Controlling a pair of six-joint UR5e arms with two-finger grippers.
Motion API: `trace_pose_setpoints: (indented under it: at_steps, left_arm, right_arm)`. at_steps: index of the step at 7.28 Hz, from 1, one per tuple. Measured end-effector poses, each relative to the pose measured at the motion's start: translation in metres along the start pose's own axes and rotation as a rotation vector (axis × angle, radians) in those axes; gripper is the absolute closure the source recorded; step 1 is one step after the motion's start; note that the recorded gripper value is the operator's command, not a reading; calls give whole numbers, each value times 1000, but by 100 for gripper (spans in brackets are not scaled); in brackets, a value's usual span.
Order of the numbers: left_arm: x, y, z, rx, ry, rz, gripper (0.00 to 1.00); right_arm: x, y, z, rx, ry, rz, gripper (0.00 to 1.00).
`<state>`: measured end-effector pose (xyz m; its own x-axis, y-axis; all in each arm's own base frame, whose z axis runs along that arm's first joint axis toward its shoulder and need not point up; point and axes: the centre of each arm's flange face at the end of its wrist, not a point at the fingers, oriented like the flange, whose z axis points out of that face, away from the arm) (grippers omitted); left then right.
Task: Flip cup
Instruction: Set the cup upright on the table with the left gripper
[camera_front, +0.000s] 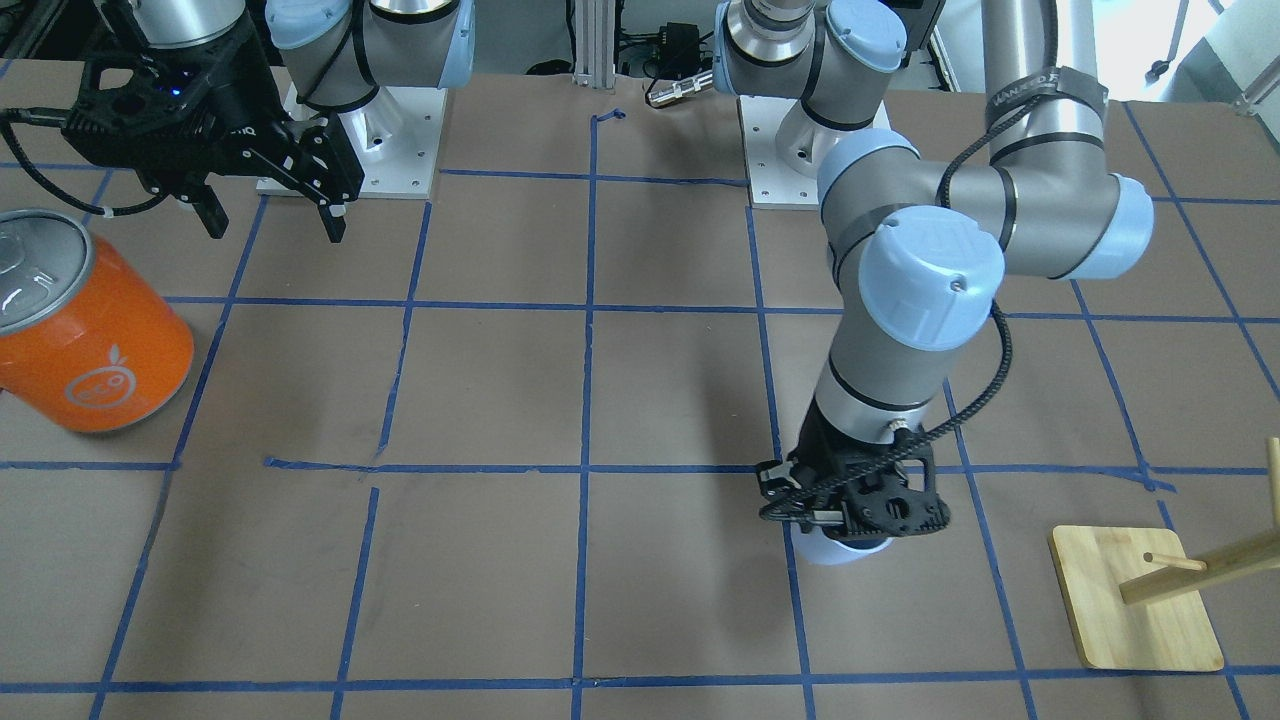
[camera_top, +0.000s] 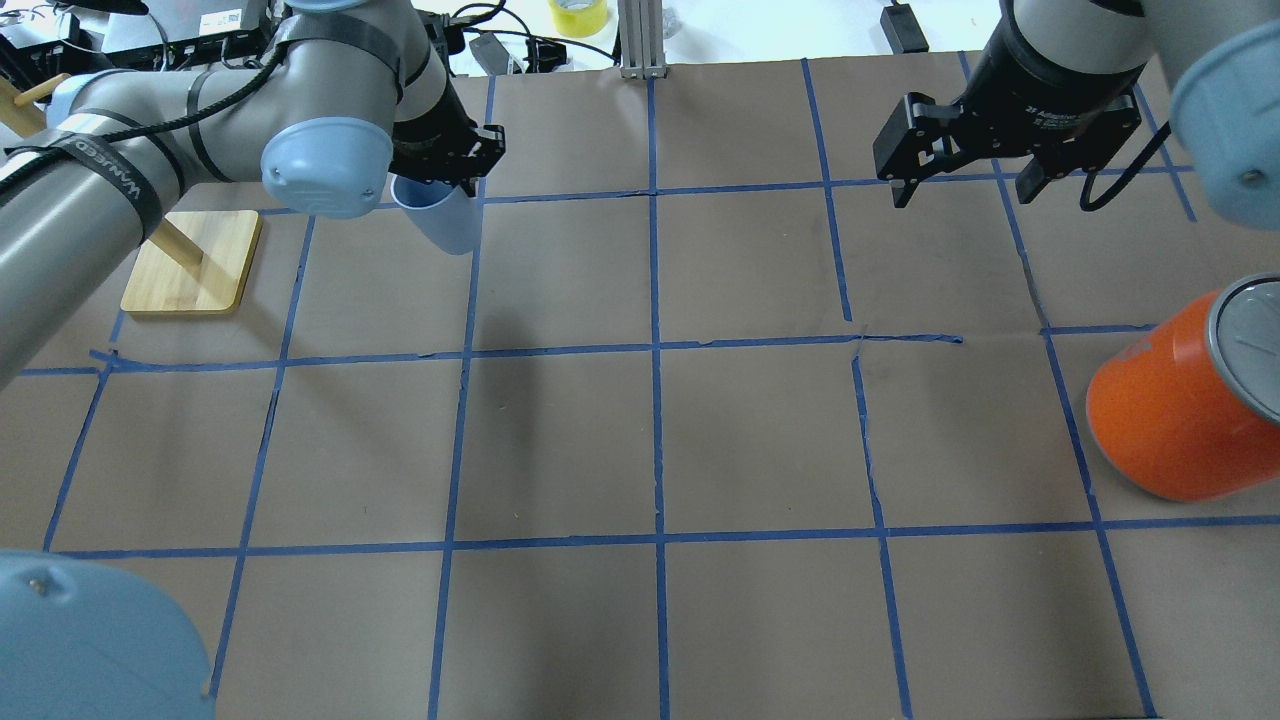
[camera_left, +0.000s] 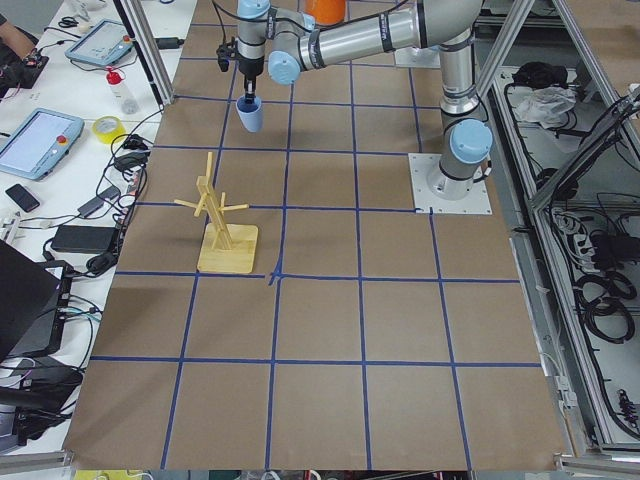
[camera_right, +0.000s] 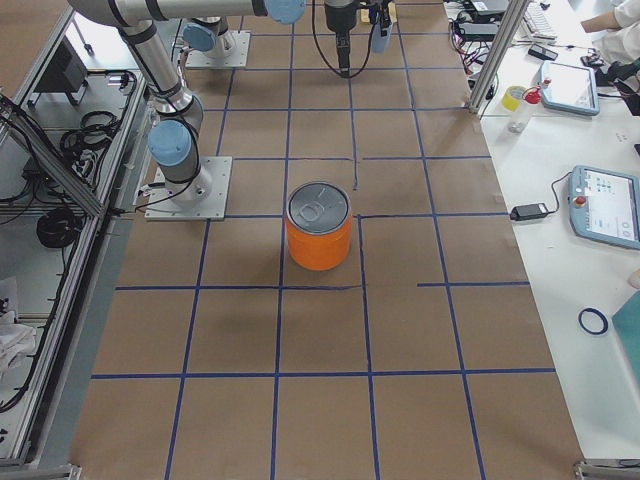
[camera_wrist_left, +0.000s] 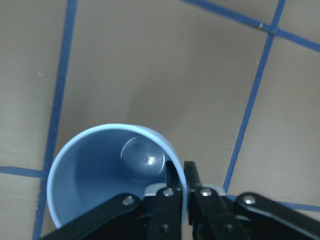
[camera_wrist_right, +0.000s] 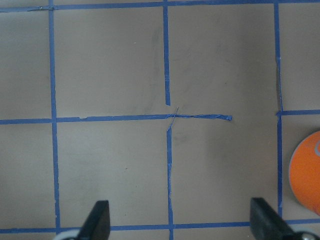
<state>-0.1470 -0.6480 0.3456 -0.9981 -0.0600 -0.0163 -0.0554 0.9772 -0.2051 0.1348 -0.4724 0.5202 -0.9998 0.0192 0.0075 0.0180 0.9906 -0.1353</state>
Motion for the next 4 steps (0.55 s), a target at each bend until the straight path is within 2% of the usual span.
trace_pose_setpoints:
  at_steps: [1, 4]
  left_arm:
    - [-33, -10, 10, 13, -27, 25, 100]
    - [-65, -12, 63, -28, -44, 37, 100]
  right_arm:
    - [0, 0, 0, 0, 0, -1, 0]
    - [-1, 1, 0, 0, 0, -2, 0]
